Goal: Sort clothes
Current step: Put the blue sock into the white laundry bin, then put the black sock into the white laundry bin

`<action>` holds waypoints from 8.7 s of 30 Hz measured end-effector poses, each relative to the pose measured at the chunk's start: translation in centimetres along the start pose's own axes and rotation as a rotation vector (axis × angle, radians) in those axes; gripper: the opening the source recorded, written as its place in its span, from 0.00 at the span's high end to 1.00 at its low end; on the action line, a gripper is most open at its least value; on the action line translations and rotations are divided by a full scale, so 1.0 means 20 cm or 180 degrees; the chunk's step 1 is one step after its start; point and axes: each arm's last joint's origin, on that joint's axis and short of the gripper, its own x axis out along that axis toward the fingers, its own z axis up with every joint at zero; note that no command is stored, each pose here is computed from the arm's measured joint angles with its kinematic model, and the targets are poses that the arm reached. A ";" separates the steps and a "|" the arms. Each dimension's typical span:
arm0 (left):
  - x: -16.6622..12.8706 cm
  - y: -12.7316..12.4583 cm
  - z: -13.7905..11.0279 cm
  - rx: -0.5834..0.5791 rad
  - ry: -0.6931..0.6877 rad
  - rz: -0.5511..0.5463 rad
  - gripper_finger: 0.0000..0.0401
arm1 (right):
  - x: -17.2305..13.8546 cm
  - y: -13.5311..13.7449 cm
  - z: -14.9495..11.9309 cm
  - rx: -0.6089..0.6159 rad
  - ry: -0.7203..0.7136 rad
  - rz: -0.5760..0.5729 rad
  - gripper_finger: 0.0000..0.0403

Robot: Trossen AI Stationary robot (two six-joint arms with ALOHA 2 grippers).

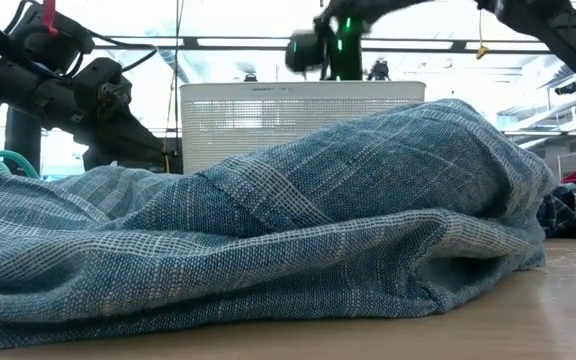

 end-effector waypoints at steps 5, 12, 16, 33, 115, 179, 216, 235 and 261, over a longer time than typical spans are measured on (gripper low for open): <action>0.00 0.00 0.00 0.0001 0.0002 0.0001 0.68 | -0.34 -0.13 0.01 0.0223 -0.0570 0.0186 0.99; 0.00 0.00 0.00 0.0001 0.0013 0.0006 0.68 | -0.71 -0.29 -0.15 0.0597 -0.1183 -0.0048 1.00; 0.00 0.00 0.00 -0.0001 0.0005 0.0003 0.68 | -0.77 -0.32 -0.19 0.0693 -0.1297 -0.0174 0.99; 0.00 0.01 -0.01 -0.0023 0.0066 0.0034 0.68 | -0.83 -0.10 -0.30 -0.0317 -0.0731 0.1096 0.99; 0.00 0.00 -0.01 0.0001 0.0075 0.0006 0.68 | -0.18 0.78 -1.03 0.0256 -0.3447 0.0611 0.79; 0.00 0.00 -0.01 0.0063 0.0096 -0.0031 0.68 | -0.40 0.50 -1.84 0.1084 0.0927 0.1936 0.67; 0.00 0.01 -0.01 0.0033 0.0033 0.0103 0.68 | -0.85 0.12 -1.29 0.0622 -0.1053 0.1369 1.00; 0.09 0.12 0.01 0.0042 -0.0330 0.1398 0.68 | -0.82 -0.23 -0.47 0.0728 -0.2759 0.1107 0.97; 0.34 0.32 -0.15 -0.0109 0.0285 0.1709 0.70 | -0.70 -0.26 -0.41 0.0721 -0.2507 0.1064 0.54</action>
